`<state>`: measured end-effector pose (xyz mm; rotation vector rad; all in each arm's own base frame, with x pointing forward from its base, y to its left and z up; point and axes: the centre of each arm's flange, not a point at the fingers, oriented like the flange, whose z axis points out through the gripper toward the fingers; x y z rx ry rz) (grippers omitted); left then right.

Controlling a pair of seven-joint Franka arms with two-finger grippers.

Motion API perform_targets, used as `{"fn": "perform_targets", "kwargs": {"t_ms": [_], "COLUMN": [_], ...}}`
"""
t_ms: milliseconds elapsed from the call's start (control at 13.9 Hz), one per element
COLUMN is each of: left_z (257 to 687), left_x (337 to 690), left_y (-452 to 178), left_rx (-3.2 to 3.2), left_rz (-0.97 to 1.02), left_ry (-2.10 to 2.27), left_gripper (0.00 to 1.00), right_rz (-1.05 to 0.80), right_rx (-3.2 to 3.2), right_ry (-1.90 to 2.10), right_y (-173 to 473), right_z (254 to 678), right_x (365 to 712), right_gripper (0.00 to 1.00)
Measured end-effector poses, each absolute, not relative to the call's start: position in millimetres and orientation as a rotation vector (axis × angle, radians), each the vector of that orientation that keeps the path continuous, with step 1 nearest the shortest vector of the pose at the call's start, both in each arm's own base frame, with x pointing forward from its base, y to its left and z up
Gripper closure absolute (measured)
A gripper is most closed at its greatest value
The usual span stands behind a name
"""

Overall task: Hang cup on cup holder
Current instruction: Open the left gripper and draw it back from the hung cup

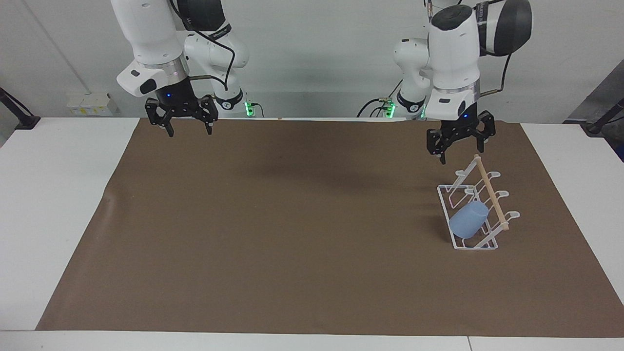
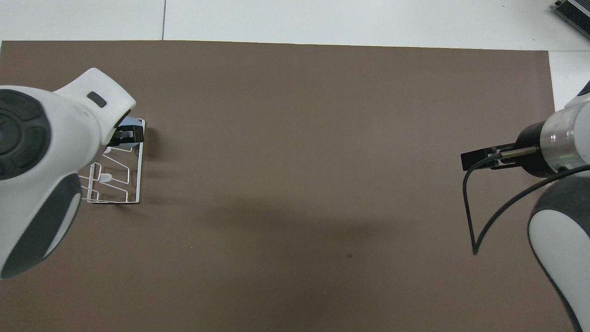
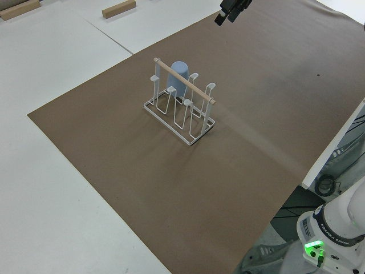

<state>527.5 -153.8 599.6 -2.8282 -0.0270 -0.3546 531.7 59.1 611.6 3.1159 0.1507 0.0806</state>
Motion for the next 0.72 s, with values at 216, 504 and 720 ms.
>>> {"fn": "perform_targets", "kwargs": {"t_ms": [216, 504, 720], "left_z": [622, 649, 647], "left_x": [520, 521, 517], "left_y": [-132, -102, -96], "left_rx": [-2.841, -2.968, -3.003], "left_rz": [-0.219, -0.142, -0.01], "left_ry": [0.096, 0.121, 0.204], "left_gripper": [0.0, 0.0, 0.0], "right_rz": [0.081, 0.081, 0.081], "right_rx": [3.116, 3.116, 3.116], "right_ry": [0.151, 0.151, 0.151], "right_y": [59, 59, 59], "right_z": [612, 612, 612], "right_x": [532, 532, 532], "right_gripper": [0.0, 0.0, 0.0]}}
